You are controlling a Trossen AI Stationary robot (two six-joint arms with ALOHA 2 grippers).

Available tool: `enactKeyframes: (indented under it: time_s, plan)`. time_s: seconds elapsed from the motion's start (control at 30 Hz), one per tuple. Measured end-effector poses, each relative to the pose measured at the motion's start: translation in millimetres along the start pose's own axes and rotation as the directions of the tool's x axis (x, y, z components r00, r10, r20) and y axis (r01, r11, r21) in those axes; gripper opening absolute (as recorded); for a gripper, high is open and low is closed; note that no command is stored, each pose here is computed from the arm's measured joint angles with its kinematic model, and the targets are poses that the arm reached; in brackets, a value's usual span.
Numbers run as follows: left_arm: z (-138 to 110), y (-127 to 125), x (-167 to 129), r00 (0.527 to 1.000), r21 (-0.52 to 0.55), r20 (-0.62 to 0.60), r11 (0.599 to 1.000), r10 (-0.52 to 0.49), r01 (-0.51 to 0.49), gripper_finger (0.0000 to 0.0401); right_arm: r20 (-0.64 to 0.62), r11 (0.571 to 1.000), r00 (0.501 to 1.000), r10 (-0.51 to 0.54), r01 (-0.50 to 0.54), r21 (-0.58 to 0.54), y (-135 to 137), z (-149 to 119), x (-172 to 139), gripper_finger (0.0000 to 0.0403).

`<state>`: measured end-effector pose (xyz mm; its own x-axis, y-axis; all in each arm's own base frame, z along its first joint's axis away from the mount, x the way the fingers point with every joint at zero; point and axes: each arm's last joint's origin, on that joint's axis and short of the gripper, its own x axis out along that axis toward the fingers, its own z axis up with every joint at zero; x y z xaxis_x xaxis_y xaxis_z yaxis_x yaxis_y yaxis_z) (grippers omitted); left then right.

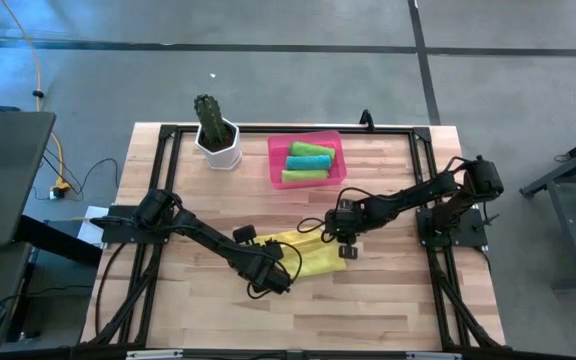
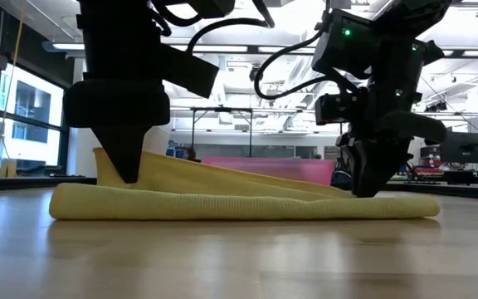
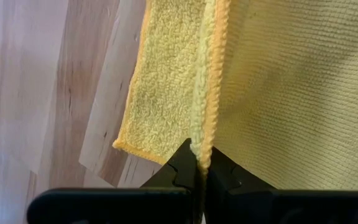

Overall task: Roll microfiber towels into tight, uniform cylinder then place into a basket
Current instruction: Roll the yellow microfiber cloth

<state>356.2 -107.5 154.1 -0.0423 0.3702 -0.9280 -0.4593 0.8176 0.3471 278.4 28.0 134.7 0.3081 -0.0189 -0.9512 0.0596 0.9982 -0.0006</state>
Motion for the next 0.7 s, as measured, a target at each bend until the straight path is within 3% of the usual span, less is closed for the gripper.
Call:
enactKeyframes:
  time_s: [0.43,0.53,0.7]
  plan:
    - [-1,0,0,1.000,0.003,-0.007,1.000,0.001,-0.001,0.0000,-0.106,0.999,0.993,-0.051,0.051,-0.006,-1,1,-11,0.0048]
    - [0,0,0,1.000,0.002,-0.005,1.000,-0.001,0.001,0.0000,-0.081,0.997,0.994,-0.072,0.070,-0.029,1,9,-17,0.0040]
    - [-1,0,0,1.000,0.003,-0.004,1.000,-0.001,0.001,0.0000,-0.037,0.997,0.999,-0.016,0.013,-0.074,9,15,-19,0.0025]
